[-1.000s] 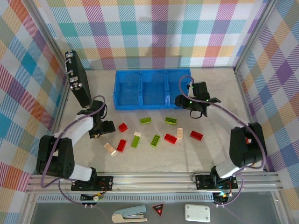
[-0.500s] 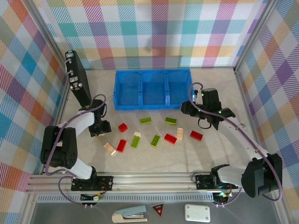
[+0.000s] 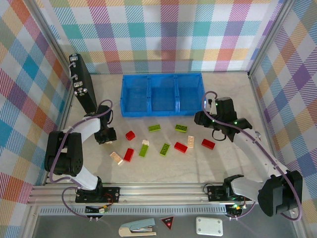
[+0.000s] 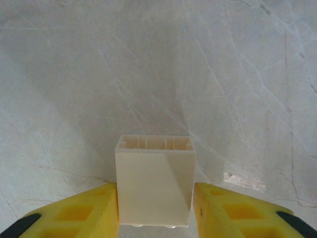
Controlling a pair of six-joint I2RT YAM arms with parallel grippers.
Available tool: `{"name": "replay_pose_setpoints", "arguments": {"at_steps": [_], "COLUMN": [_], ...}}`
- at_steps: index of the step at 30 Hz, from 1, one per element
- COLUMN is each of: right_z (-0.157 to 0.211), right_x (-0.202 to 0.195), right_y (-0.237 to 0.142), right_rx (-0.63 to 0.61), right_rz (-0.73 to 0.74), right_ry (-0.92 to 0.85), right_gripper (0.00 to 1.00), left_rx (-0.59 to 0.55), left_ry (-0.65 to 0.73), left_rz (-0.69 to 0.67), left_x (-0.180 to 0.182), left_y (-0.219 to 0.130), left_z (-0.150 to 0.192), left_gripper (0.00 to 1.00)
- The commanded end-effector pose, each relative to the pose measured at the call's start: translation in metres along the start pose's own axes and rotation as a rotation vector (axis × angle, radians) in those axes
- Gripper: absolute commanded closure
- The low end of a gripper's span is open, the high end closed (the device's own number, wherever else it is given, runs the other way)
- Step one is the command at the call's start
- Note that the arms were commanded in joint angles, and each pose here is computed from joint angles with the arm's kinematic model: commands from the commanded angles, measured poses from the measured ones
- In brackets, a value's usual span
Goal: Sort the legos into containers by color
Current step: Pick up the lego from the middle-left of the table.
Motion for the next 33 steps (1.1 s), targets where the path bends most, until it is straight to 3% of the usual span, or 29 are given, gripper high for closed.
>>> {"name": "replay_pose_setpoints", "arguments": {"at_steps": [1, 10, 17, 33], "right_z": [0.002, 0.002, 0.001, 0.009], "right_x": [-0.003, -0.003, -0.003, -0.010], "right_y": [-0.006, -0.012, -0.018, -0.035], "right_rx": [-0.013, -0.030, -0.045, -0.065], "right_rz": [0.006, 0.009, 0.023, 0.060], "right_ry": [0.001, -0.002, -0.014, -0.021], "right_gripper": [0.47, 0.47, 0.46, 0.46], "left_rx": [-0.014, -0.036, -0.097, -0.234], "left_ry": [0.004, 0.008, 0.025, 0.172], "left_rz": [0.019, 0.042, 0.099, 0.178], "left_x": [0.001, -0.001, -0.013, -0.096], "left_y": [-0.006, -0.016, -0.042, -0.093], "left_z": [-0.005, -0.008, -0.024, -0.107], "left_gripper": [0.60, 0.67, 0.68, 0.68]}}
Point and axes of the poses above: each hand's point on the last joint's axis, 136 mm out from that joint toward the fingers, its own y axis out along the fingers, its own x axis along the line the jaws close on, z = x × y, the point moved 7 cm from there along -y, back along the fingers, and after that the axes turned 11 degrees about y, right-handed, at the moved point
